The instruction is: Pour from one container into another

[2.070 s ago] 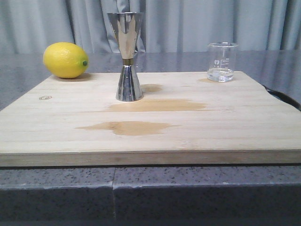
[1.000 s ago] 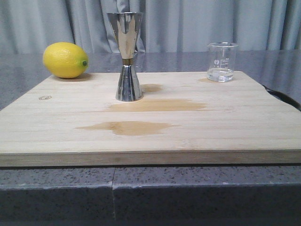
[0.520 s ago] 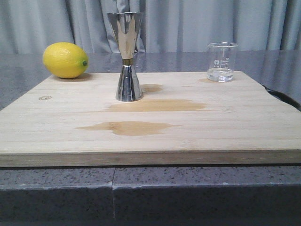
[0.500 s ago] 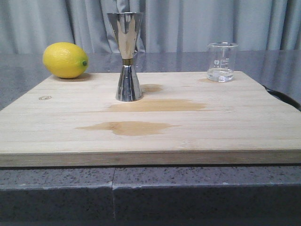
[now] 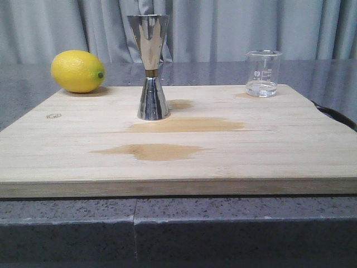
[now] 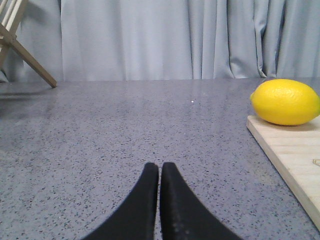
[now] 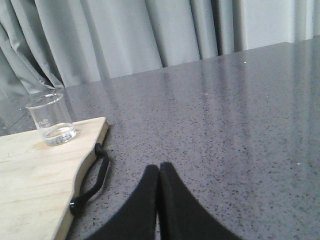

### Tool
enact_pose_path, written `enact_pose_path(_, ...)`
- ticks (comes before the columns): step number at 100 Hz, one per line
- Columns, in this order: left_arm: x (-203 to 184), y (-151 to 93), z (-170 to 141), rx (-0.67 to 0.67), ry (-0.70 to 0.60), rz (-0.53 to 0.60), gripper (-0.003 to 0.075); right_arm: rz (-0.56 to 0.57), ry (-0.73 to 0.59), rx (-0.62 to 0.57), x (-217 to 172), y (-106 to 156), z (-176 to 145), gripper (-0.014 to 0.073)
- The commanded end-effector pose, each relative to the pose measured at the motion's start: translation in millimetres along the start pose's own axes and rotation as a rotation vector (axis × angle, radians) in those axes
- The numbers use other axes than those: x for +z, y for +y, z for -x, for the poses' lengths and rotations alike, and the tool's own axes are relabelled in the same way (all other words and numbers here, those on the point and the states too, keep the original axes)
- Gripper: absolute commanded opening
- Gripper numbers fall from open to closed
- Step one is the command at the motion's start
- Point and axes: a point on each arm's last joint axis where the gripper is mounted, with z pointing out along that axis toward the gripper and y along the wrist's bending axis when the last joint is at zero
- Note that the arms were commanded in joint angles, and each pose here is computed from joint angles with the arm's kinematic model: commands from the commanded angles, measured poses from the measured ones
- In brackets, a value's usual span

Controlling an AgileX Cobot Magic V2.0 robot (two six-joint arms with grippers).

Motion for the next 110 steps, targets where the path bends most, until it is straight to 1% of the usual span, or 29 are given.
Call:
enact_pose_path(1, -2.4, 0.0, 7.7, -0.015, -0.107, 0.002, -0.0019, 0.03, -0.141, -0.002, -2.0, 2.4, 8.4, -0.0071)
enact_pose_path(11, -2.4, 0.0, 7.7, -0.015, -0.107, 0.002, -0.0019, 0.035, -0.161, -0.002, -2.3, 2.8, 10.2, -0.0071)
enact_pose_path(33, -2.4, 0.0, 7.7, -0.015, -0.107, 0.002, -0.0019, 0.034, -0.16, 0.002, -2.3, 2.7, 10.2, -0.0071)
enact_pose_path(36, -2.4, 0.0, 7.7, -0.015, -0.107, 0.002, -0.0019, 0.032, -0.161, -0.017, -2.3, 2.7, 10.2, -0.0071)
enact_pose_path(44, -2.4, 0.0, 7.7, -0.015, -0.107, 0.002, -0.0019, 0.022, -0.163, -0.142, -2.3, 2.6, 10.2, -0.0071)
enact_pose_path(48, -2.4, 0.0, 7.7, -0.015, -0.107, 0.002, -0.0019, 0.017, -0.163, -0.18, -2.3, 2.5, 10.2, -0.0071)
enact_pose_path(56, -2.4, 0.0, 7.7, -0.015, -0.107, 0.002, -0.0019, 0.017, -0.17, -0.151, -2.4, 2.3, 10.9, -0.0071)
enact_pose_path(110, -2.4, 0.0, 7.7, -0.015, -0.107, 0.002, -0.0019, 0.017, -0.17, -0.15, -2.4, 2.3, 10.9, -0.0071)
